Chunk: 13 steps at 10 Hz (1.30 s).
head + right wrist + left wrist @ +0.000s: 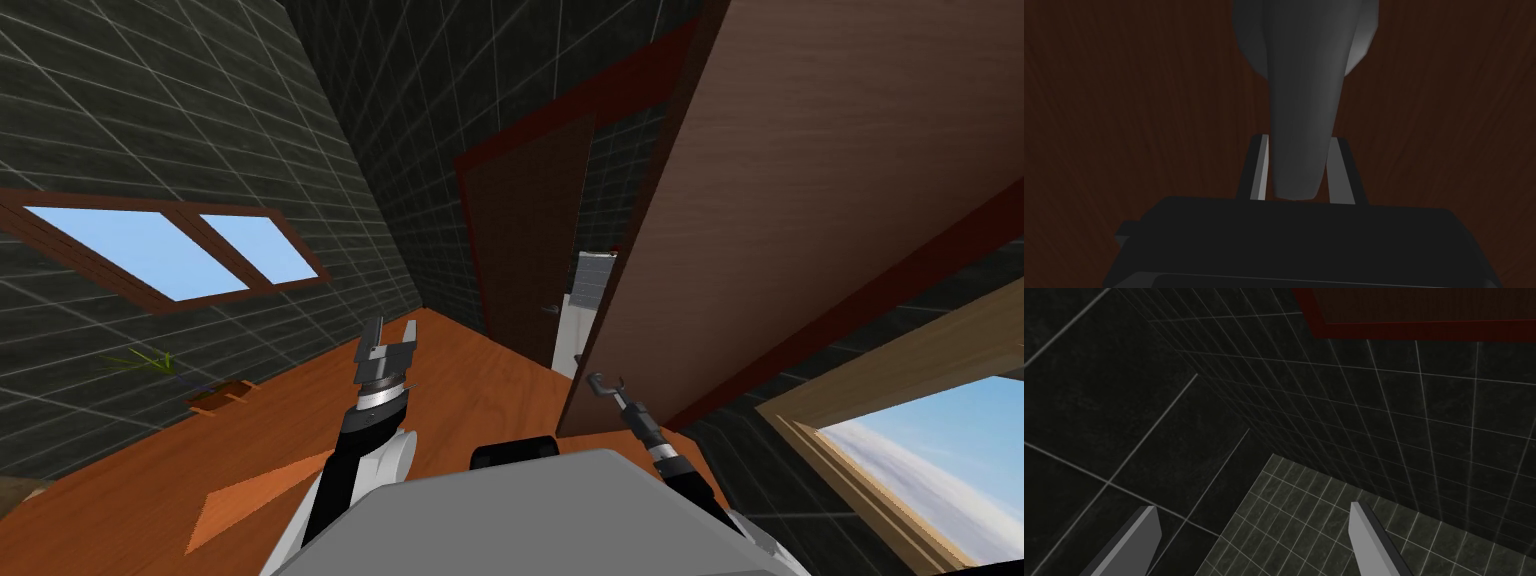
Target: Pull the door open
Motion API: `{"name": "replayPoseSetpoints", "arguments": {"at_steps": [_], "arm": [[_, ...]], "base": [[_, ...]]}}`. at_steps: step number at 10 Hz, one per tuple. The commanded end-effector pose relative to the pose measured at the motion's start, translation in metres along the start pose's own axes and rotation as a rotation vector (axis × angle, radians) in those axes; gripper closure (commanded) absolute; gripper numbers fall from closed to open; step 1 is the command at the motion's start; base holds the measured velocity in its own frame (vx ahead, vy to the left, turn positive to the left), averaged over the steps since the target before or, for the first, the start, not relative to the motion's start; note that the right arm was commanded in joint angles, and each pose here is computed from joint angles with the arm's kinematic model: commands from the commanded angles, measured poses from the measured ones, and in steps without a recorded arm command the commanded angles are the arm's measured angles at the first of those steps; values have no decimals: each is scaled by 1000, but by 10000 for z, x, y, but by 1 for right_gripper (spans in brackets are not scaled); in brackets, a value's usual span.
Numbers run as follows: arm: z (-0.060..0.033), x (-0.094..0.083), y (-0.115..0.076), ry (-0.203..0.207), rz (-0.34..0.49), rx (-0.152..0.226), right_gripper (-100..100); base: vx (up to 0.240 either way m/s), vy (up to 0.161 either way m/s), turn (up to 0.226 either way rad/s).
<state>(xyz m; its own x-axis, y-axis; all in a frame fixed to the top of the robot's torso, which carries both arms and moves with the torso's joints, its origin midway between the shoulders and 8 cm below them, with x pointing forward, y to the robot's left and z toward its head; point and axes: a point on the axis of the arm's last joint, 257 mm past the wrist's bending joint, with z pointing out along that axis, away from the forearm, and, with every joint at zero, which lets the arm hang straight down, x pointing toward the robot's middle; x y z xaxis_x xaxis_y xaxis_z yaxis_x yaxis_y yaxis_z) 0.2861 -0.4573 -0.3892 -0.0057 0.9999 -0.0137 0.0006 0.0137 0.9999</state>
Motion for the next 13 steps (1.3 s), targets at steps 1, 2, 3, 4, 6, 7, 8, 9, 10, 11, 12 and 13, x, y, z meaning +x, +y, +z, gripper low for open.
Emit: {"name": "replayPoseSetpoints", "arguments": {"at_steps": [1, 2, 3, 4, 6, 7, 8, 9, 10, 11, 12, 13], "arm": [[-48, 26, -6, 10, 3, 0, 100], [-59, 31, -7, 12, 3, 0, 100], [-95, 50, -11, 20, 6, -1, 100], [-121, 63, -13, 25, 7, -1, 100], [-180, 94, -18, 37, 11, -1, 100], [-199, 103, -19, 41, 12, -1, 100], [-218, 113, -20, 45, 13, -1, 100], [-211, 29, -6, 30, 2, 4, 100], [-141, 130, -35, 51, 9, 9, 100], [-86, 194, -43, 65, 13, 9, 100], [-54, 231, -48, 73, 15, 9, 100], [15, 314, -56, 91, 20, 9, 100]], "base": [[-156, -41, 217], [-236, -59, 197], [-256, -58, 214], [-262, -54, 179], [-230, -73, 186], [-218, -63, 140], [-202, -67, 98], [-89, -37, 14], [-127, -21, -57], [-189, -16, -50], [-151, -9, -27], [-125, -11, -46]]}}
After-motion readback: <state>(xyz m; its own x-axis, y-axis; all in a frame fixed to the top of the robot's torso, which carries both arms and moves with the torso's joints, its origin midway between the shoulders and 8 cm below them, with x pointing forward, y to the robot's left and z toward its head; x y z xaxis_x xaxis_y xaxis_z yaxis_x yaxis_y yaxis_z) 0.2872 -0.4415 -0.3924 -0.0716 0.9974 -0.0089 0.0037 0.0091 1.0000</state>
